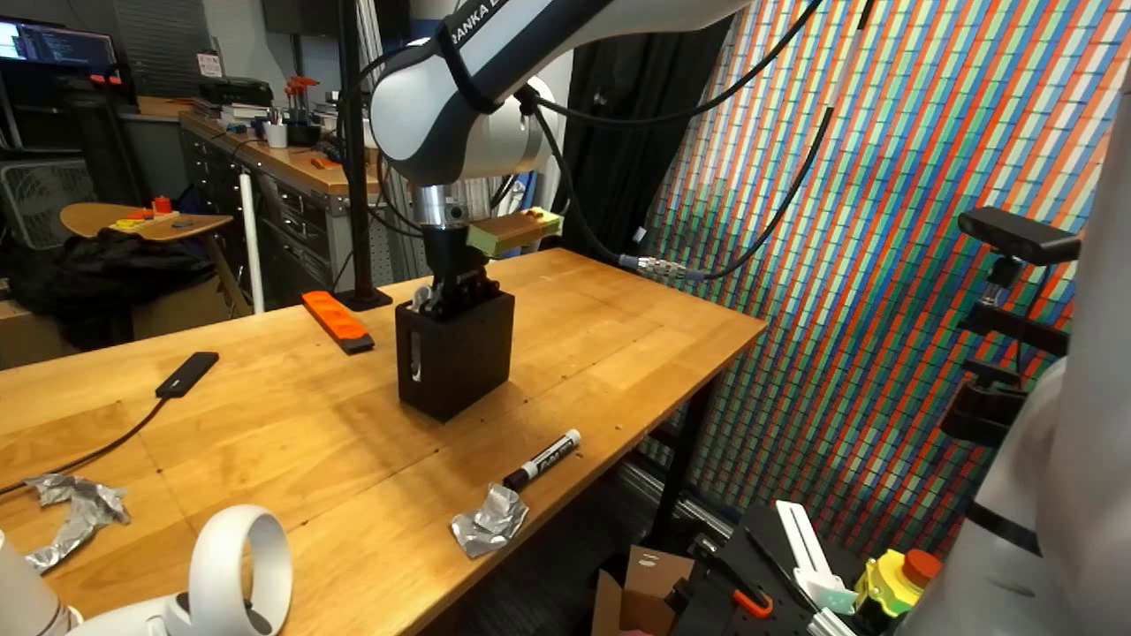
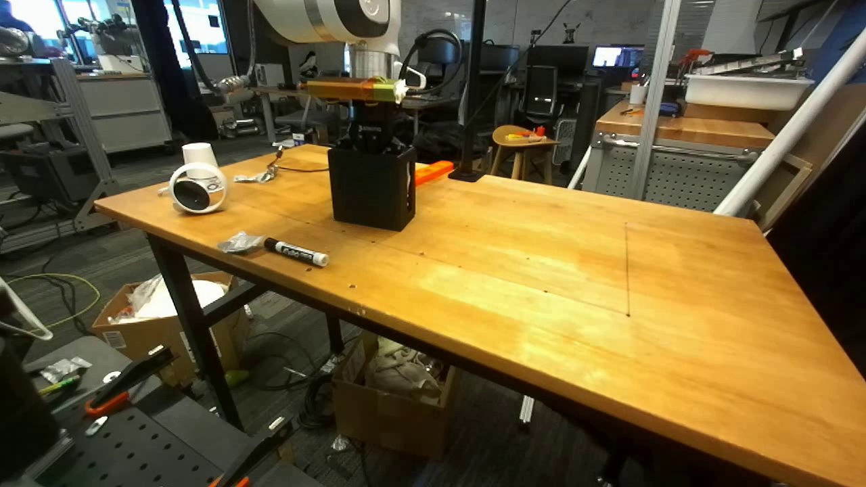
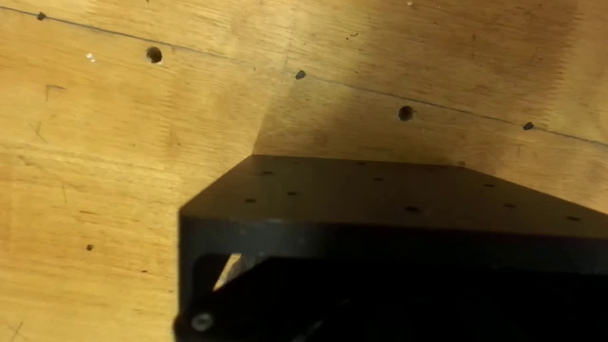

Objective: Put the towel deep inside the black object

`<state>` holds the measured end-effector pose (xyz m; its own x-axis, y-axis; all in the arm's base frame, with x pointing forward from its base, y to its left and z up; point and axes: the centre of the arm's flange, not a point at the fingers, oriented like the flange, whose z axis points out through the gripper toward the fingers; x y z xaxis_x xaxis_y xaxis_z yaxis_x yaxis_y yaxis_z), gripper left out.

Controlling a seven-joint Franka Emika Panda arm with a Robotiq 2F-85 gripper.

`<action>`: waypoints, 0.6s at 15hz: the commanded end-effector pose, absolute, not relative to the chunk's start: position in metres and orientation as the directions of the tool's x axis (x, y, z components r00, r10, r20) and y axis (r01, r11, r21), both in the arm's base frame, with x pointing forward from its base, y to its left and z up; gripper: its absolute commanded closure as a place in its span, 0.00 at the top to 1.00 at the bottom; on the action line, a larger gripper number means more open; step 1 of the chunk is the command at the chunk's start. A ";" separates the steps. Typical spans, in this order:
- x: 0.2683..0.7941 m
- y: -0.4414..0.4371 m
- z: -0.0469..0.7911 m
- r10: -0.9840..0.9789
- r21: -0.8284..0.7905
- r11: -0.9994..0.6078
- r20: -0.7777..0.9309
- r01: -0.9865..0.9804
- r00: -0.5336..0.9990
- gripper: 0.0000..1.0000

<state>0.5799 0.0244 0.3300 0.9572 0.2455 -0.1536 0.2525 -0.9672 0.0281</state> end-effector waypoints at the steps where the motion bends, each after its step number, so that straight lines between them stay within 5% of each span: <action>1: 0.583 0.021 0.366 0.237 0.028 -0.970 -0.117 0.241 0.965 0.00; 9: 0.592 0.013 0.465 0.214 0.048 -0.976 0.079 0.211 0.974 0.00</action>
